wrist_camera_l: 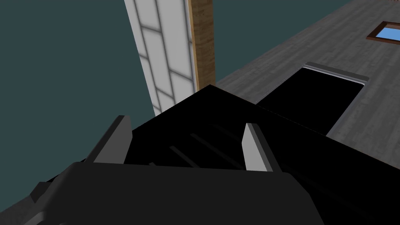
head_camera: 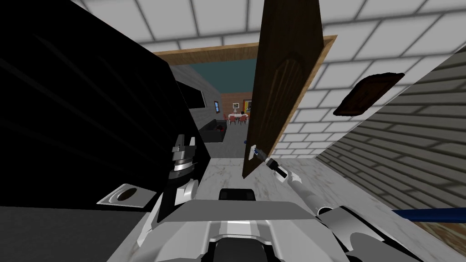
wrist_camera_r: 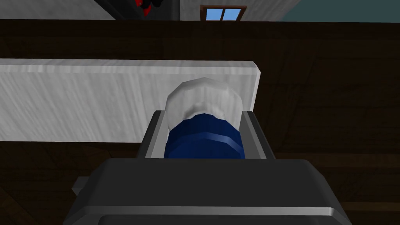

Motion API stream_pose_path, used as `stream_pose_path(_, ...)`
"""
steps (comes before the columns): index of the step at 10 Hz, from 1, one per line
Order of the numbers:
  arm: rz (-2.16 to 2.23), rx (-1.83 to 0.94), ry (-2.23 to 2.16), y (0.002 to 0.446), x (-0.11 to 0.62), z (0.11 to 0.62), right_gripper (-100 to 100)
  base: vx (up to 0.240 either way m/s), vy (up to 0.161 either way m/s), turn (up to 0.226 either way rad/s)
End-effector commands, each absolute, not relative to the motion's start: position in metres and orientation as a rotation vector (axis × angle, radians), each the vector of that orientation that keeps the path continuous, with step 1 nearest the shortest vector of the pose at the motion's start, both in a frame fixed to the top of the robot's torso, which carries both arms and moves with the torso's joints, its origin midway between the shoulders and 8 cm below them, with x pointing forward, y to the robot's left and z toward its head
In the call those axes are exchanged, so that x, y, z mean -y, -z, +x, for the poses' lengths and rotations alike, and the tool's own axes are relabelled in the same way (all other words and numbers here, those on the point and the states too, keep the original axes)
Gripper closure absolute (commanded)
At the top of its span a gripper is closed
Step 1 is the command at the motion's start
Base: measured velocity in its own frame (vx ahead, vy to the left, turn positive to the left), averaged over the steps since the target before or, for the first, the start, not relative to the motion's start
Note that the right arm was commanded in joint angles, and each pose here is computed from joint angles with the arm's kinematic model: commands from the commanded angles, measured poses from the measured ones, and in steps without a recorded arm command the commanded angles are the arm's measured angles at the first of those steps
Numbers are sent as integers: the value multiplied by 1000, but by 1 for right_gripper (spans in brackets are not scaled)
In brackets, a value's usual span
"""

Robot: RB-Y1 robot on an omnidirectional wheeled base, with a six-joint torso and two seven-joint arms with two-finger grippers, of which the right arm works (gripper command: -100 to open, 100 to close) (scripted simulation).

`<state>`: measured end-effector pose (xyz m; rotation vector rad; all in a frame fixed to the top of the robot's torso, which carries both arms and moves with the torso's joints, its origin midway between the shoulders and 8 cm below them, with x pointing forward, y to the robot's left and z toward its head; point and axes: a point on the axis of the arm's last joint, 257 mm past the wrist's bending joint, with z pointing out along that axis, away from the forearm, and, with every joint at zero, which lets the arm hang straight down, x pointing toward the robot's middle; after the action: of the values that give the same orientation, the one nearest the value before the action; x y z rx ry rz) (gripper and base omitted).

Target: Pull the door open

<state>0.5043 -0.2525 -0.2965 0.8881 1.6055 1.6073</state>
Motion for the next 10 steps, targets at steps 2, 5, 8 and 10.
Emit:
stream_pose_path(2,866,-1631,-1631,297,255,495,100,-162,-182,94)
stream_pose_path(5,857,-1650,-1643,299,255,488,100,-108,-135,60)
stream_pose_path(8,838,-1670,-1662,300,256,482,100,-137,-181,158)
stream_pose_path(10,825,-1679,-1674,299,257,480,100,-163,-178,140)
